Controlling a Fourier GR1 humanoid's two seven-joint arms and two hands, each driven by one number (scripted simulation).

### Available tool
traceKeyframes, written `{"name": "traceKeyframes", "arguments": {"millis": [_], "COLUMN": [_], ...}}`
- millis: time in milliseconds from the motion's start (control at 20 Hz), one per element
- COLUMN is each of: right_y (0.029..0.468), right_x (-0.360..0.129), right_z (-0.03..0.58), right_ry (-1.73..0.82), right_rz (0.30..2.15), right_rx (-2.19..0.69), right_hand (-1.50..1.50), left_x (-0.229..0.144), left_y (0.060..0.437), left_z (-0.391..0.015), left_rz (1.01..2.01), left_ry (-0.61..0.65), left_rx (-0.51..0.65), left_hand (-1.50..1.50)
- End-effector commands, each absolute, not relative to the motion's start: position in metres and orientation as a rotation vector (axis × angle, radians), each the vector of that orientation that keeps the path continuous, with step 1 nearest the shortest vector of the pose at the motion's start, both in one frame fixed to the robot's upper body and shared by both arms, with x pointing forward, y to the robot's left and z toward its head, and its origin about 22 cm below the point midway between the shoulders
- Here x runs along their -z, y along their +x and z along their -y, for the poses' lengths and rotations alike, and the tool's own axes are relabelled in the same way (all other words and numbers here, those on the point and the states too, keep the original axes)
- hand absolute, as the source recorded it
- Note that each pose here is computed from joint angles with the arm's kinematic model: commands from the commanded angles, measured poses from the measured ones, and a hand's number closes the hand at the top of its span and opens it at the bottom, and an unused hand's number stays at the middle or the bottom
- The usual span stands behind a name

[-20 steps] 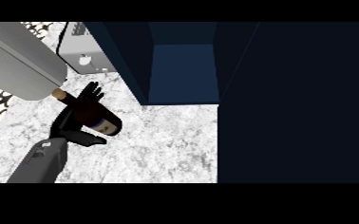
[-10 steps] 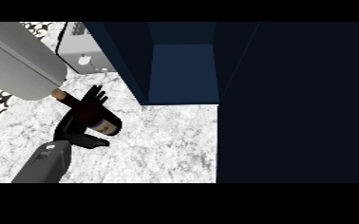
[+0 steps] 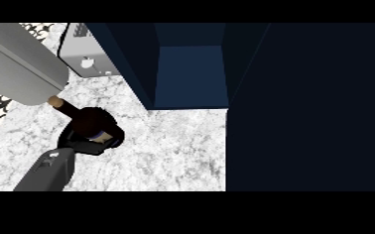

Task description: Pick up the wine, place it into the cabinet and close the cabinet

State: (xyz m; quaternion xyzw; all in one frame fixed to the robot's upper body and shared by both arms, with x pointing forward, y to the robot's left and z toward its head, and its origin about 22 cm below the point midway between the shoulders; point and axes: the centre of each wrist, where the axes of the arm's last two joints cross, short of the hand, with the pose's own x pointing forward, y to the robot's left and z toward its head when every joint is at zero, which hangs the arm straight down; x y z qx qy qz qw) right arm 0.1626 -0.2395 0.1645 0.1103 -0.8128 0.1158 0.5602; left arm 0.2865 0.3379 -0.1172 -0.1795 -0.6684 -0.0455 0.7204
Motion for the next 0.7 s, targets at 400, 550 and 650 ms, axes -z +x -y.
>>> {"name": "traceKeyframes", "arguments": {"millis": [400,550,650], "right_y": [0.157,0.161,0.166], "right_x": [-0.170,-0.161,-0.158], "right_z": [0.239,0.249,0.253], "right_ry": [0.227,0.193,0.186], "right_rz": [1.914,1.897,1.897], "right_rx": [-0.261,-0.252,-0.229], "right_hand": [-1.50,-1.50,-1.50], "left_x": [0.140,0.174,0.190], "left_y": [0.258,0.198,0.174], "left_z": [-0.335,-0.326,-0.305], "left_rz": [1.588,1.617,1.586], "left_ry": [-0.488,-0.294,-0.190], "left_rx": [0.021,-0.153,-0.271], "left_hand": [1.50,1.50,1.50]}}
